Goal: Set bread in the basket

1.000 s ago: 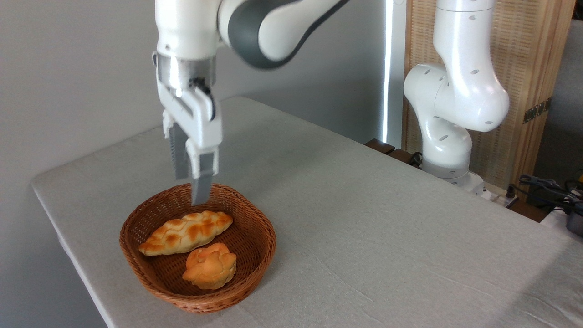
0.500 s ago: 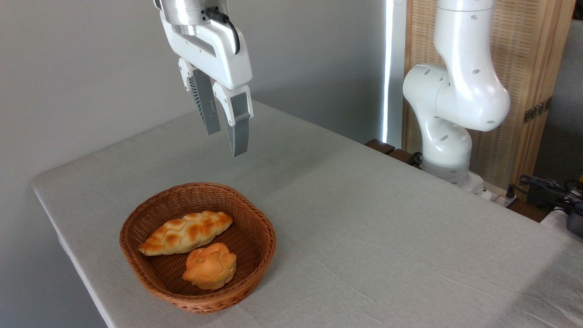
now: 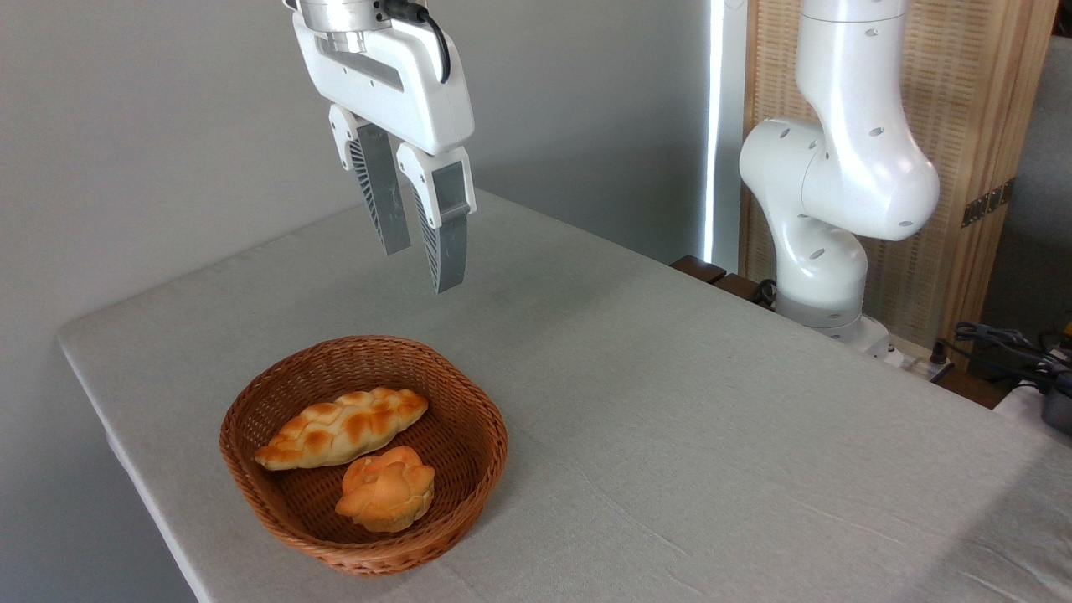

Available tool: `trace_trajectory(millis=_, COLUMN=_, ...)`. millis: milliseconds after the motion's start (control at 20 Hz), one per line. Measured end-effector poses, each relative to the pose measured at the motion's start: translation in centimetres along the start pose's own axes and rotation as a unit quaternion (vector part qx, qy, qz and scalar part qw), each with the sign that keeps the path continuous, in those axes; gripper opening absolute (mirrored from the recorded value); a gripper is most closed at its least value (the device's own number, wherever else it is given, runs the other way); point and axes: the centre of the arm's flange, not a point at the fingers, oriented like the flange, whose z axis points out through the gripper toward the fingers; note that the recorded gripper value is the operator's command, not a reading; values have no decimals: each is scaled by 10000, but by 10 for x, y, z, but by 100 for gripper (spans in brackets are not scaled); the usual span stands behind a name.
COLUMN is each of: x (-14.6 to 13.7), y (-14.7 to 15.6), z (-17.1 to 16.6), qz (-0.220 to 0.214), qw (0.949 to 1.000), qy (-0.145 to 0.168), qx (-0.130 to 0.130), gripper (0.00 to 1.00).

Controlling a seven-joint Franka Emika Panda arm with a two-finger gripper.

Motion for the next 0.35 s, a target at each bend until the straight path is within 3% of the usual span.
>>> trace_trajectory(millis=350, x=1, y=-2, z=0, qz=-7, qw=10000, qy=38, qx=47, gripper=100)
